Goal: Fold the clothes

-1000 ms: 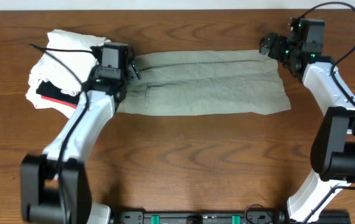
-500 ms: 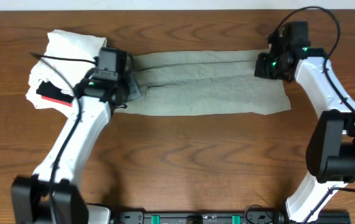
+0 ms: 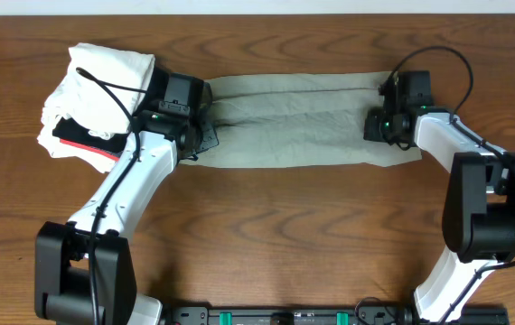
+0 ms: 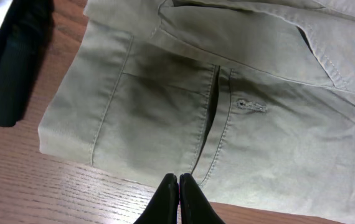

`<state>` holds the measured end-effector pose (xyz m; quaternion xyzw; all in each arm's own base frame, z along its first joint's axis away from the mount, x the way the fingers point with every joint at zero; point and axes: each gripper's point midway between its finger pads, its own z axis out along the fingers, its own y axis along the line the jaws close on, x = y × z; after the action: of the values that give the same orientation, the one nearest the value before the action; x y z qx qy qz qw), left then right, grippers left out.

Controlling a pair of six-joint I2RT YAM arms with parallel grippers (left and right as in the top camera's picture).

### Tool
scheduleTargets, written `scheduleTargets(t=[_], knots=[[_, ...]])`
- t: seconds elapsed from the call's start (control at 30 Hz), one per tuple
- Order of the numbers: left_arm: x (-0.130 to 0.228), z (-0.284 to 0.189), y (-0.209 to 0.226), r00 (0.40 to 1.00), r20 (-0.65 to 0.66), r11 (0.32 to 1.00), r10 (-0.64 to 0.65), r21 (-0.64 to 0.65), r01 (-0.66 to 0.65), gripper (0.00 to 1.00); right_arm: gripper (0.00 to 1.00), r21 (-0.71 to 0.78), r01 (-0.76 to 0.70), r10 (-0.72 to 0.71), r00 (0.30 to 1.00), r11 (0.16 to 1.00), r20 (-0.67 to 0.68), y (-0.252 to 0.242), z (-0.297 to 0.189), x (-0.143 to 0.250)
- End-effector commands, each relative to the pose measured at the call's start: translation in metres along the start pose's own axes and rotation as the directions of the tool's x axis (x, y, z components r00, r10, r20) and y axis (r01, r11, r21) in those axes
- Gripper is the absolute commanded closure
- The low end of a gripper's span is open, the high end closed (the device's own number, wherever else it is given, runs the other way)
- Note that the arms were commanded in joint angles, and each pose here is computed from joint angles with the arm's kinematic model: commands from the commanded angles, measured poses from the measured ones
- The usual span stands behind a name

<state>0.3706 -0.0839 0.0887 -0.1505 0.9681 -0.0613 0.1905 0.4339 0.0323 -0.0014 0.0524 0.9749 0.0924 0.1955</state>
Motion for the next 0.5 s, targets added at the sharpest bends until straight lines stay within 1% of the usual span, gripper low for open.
scheduleTargets(t=[0.0, 0.07, 0.17, 0.23, 0.37, 0.47], knots=[[0.001, 0.0, -0.001, 1.0, -0.003, 1.0, -0.001, 0.002, 0.001, 0.94, 0.99, 0.113, -0.046, 0.057, 0.994, 0.993, -0.094, -0.028, 0.01, 0.034], [0.002, 0.0, -0.001, 1.0, -0.006, 1.0, 0.0, 0.001, 0.0, 0.94, 0.99, 0.201, -0.097, 0.128, 0.981, 0.975, -0.148, -0.046, 0.005, 0.051], [0.005, 0.0, -0.003, 1.0, -0.015, 1.0, 0.008, 0.0, -0.008, 0.94, 0.99, 0.347, -0.152, 0.233, 0.951, 0.925, -0.205, -0.076, -0.008, 0.076], [0.007, 0.0, -0.005, 1.0, -0.017, 1.0, 0.016, 0.002, -0.016, 0.94, 0.99, 0.41, -0.158, 0.272, 0.932, 0.898, -0.238, -0.092, -0.017, 0.09], [0.014, -0.002, -0.015, 0.999, -0.022, 0.999, 0.045, 0.014, -0.045, 0.94, 0.99, 0.483, -0.164, 0.342, 0.888, 0.86, -0.308, -0.116, -0.034, 0.114], [0.019, -0.004, -0.027, 0.997, -0.019, 0.997, 0.077, 0.03, -0.076, 0.94, 0.99, 0.468, -0.161, 0.342, 0.879, 0.869, -0.333, -0.122, -0.037, 0.118]])
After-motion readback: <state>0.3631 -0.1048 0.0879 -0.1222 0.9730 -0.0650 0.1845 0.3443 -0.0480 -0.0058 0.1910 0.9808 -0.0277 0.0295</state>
